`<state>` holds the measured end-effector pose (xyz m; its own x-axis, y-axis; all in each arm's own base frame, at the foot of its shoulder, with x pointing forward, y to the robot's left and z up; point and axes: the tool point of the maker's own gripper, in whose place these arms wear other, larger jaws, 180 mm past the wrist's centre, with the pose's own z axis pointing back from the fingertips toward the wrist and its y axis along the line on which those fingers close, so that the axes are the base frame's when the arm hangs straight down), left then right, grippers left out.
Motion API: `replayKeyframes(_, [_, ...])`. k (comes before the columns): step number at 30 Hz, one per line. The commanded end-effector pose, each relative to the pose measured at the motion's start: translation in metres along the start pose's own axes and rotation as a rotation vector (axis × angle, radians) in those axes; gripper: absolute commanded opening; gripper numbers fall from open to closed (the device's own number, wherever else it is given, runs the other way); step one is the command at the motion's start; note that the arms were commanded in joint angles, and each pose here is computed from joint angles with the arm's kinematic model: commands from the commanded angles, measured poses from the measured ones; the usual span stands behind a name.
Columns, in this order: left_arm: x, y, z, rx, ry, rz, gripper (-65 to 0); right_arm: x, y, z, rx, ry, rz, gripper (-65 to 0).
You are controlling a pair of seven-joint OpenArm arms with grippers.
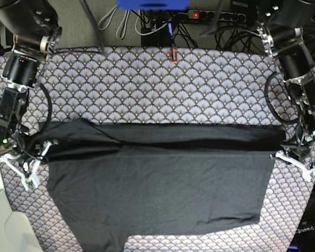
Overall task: Fold the T-shirt properly
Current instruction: 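Hold the folded shoulder edge with both grippers, adjusting grip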
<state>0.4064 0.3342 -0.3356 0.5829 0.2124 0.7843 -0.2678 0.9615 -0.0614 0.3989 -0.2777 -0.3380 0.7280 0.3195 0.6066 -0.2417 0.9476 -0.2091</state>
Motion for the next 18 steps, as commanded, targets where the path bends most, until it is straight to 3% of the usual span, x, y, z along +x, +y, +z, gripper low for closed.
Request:
replayKeyframes(1, [0.0253, 0.0033, 0.0046, 0.004, -0.066, -0.003, -64.6, 0.0181, -0.0131, 0.0063, -0.024, -0.057, 0.001, -65.0])
replayKeyframes(18, [0.0232, 0.0024, 0.0042, 0.003, -0.056, -0.004, -63.6, 0.0189, -0.0131, 0.0022, -0.014, -0.057, -0.009, -64.4])
